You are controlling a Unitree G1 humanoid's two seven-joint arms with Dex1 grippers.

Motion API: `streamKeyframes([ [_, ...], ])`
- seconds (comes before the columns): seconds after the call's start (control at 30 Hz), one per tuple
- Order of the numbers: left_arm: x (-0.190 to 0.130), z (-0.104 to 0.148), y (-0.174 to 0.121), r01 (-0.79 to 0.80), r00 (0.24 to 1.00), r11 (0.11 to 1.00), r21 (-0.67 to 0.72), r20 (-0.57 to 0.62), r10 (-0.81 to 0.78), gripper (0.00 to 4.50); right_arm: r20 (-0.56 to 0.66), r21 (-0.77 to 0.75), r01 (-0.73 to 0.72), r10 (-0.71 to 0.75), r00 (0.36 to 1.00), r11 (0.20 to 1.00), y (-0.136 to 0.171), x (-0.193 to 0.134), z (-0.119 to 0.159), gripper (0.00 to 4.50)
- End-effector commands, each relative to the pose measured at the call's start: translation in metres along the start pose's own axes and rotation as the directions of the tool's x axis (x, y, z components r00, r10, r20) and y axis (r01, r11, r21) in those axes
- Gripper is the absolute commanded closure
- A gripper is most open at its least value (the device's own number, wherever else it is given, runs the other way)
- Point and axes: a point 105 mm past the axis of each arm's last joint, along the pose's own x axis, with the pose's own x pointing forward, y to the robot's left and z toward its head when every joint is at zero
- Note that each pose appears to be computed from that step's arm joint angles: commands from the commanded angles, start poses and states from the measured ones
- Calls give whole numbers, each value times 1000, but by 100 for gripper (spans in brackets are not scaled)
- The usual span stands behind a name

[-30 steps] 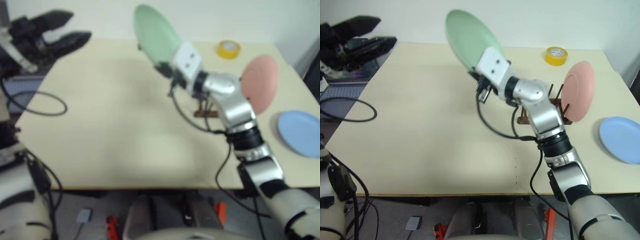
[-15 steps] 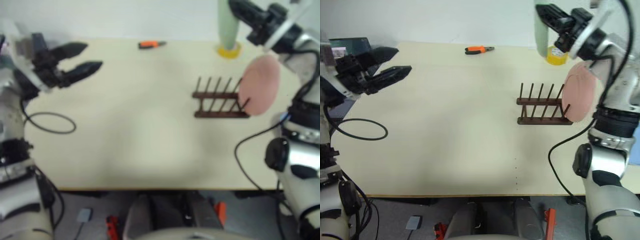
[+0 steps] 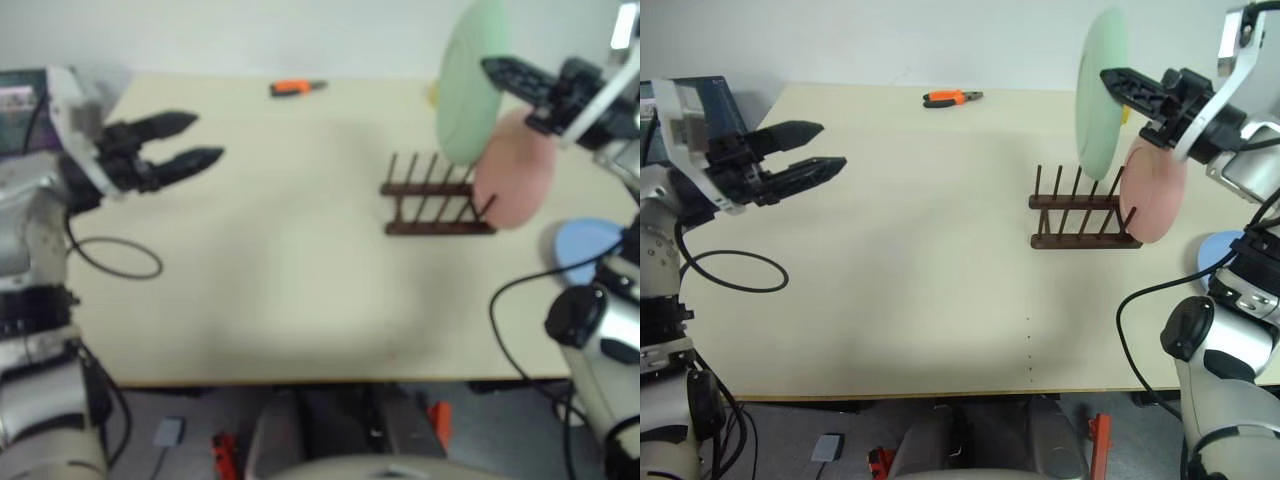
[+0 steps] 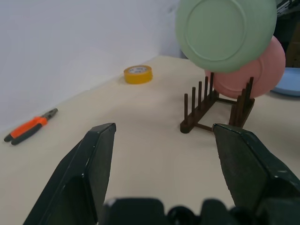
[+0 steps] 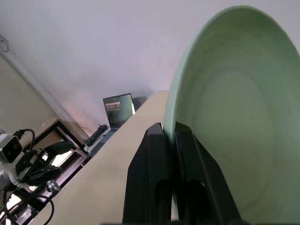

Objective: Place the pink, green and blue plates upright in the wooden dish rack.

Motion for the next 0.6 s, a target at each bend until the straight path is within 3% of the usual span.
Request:
streamKeyframes([
  [0.03, 0, 12, -6, 26, 999, 998, 52, 23, -27, 89, 41, -23, -14, 15, 999, 1000, 8, -9, 8, 450],
  [0.6, 7, 8, -10, 48, 999, 998, 40, 13, -48, 89, -4, 0, 11, -11, 1000, 1000, -5, -20, -5, 450],
])
